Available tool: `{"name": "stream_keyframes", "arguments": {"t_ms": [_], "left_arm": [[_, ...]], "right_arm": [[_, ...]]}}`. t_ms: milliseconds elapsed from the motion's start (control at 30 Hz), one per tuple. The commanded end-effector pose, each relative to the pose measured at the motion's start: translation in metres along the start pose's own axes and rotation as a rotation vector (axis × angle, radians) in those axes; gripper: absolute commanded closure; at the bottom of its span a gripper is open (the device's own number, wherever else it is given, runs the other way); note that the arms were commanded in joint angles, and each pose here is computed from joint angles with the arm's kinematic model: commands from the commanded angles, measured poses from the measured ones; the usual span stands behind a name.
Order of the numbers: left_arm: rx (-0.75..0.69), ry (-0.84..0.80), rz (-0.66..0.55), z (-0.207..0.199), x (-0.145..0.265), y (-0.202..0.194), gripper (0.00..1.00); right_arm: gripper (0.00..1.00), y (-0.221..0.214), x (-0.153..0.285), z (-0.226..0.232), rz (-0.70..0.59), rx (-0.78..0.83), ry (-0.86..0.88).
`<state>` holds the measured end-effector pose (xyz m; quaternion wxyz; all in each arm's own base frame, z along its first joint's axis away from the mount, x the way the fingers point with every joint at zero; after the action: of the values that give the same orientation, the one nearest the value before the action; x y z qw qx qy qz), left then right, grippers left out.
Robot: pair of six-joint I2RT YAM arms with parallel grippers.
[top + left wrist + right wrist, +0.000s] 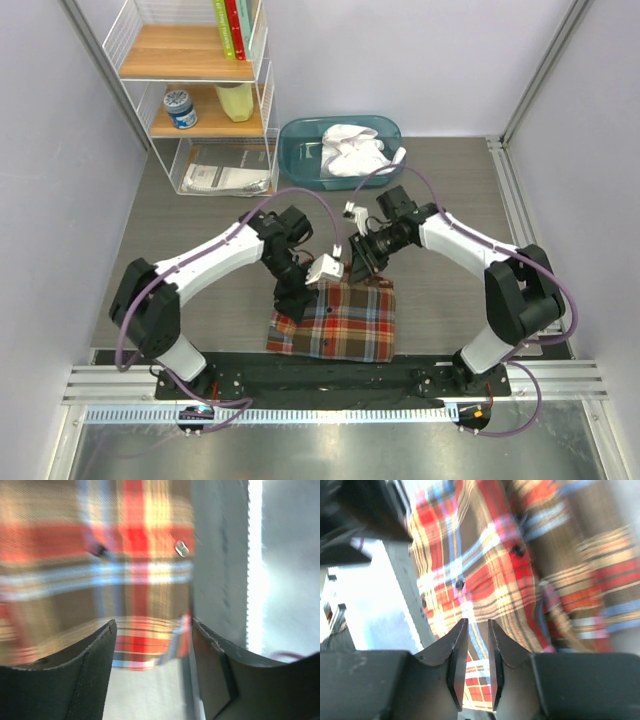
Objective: Fold and stack the long sleeve shirts
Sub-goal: Fold the shirt
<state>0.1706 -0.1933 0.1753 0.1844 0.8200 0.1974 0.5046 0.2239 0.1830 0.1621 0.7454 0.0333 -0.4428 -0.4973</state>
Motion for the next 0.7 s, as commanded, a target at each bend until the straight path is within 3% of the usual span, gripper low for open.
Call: {"name": "stream_keyframes", "arguments": {"t_ms": [0, 67, 200, 367, 667], "left_arm": [[-0.136, 0.192, -0.175, 0.009, 0.034, 0.046, 0.36], [-0.087, 0.230, -0.178, 0.024, 0.030, 0.051, 0.33], [-0.130, 0.303, -0.193, 0.054, 0.023, 0.063, 0.28], [-0.200, 0.333, -0.185, 0.078, 0.012, 0.067, 0.28], [-0.194, 0.320, -0.133, 0.103, -0.009, 0.059, 0.30]], "right_arm": [[0.72, 0.054, 0.031, -0.016, -0.141, 0.060, -0.042], [0.72, 0.065, 0.024, -0.035, -0.139, 0.017, -0.027], [0.74, 0.092, 0.011, -0.057, -0.164, -0.011, -0.012], [0.80, 0.092, -0.014, -0.083, -0.134, -0.086, 0.031], [0.83, 0.075, -0.033, -0.098, -0.087, -0.124, 0.061]]}}
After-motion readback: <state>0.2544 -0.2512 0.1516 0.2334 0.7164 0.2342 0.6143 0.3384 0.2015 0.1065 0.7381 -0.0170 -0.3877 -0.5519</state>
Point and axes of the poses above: each gripper's point midway between its finger pads, its own x axis back along the fingers, its own z axis along the line the jaws close on, y = z × x, the point moved 9 cm from there along x, back along the fingers, and after that the axes turned 2 degrees about x, right-handed, at the moved point
